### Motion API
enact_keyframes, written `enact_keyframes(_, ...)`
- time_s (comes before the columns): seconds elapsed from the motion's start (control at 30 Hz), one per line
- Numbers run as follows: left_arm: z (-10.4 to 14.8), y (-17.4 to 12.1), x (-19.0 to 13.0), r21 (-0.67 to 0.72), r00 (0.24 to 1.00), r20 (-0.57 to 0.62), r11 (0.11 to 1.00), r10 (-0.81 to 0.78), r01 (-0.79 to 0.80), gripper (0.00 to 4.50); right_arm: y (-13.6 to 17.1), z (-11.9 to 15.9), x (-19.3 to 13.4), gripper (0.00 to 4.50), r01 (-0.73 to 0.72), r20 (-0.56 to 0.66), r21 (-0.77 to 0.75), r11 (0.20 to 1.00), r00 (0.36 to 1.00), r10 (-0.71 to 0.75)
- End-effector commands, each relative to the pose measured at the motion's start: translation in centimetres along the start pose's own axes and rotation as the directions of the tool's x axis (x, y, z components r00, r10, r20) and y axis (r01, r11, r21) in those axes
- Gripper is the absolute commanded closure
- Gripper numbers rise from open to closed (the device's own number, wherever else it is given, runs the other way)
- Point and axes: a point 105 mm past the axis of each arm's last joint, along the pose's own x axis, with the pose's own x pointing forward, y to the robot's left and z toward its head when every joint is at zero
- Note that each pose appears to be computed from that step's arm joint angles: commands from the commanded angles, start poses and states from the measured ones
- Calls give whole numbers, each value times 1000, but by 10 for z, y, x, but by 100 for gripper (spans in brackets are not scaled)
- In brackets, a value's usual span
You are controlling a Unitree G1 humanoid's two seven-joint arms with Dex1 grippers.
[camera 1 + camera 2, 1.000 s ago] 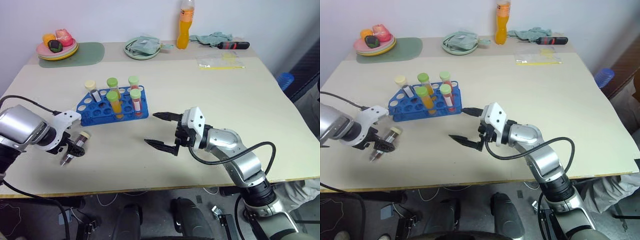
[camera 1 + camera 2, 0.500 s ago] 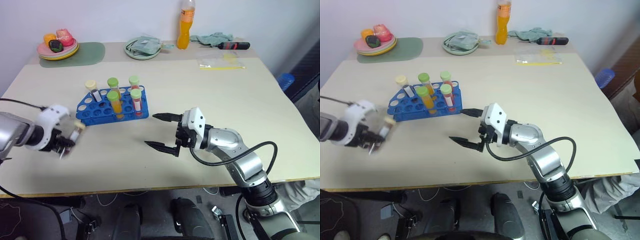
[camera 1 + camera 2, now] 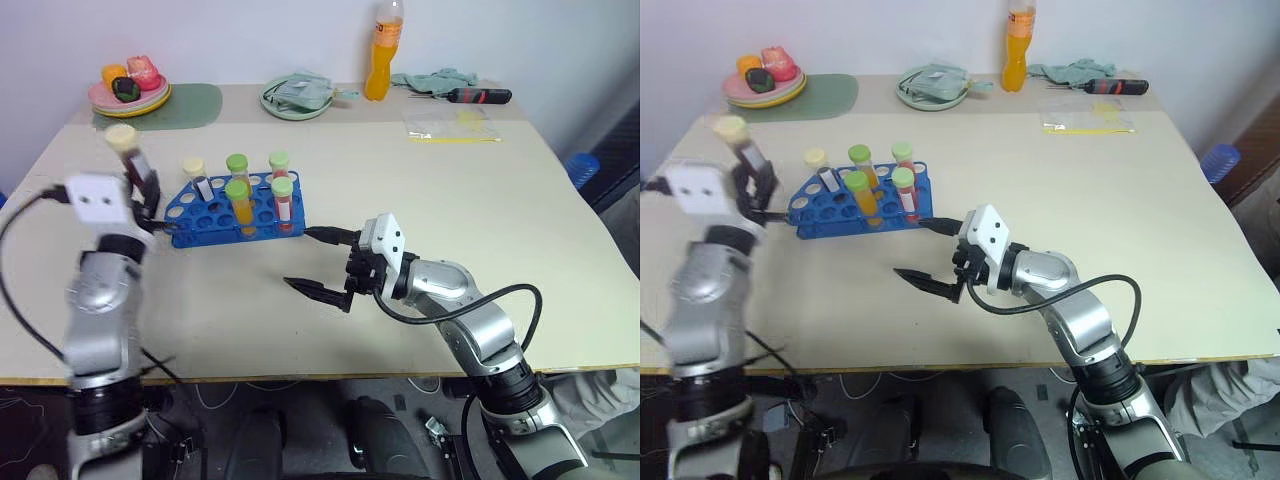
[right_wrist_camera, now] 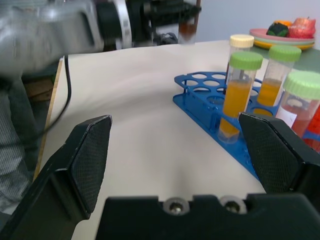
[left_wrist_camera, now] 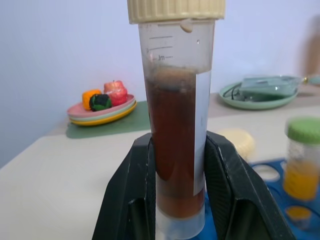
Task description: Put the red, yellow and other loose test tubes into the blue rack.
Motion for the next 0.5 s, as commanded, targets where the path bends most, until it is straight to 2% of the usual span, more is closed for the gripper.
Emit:
enact_keyframes(0.03, 12, -10, -1, 31, 994, 109, 999, 19, -23, 373, -2, 9, 0, 0, 1, 27, -25, 1000, 1000, 0)
enact_keyframes(0.27, -17, -30, 3, -59, 998, 47, 997, -43, 45, 373, -3, 9, -2, 0, 19, 24, -31, 999, 1000, -18)
enact_keyframes(0.5, -30, -37, 1, -79, 997, -14, 994, -77, 76, 373, -3, 9, -2, 0, 31, 28, -28, 999, 999, -30)
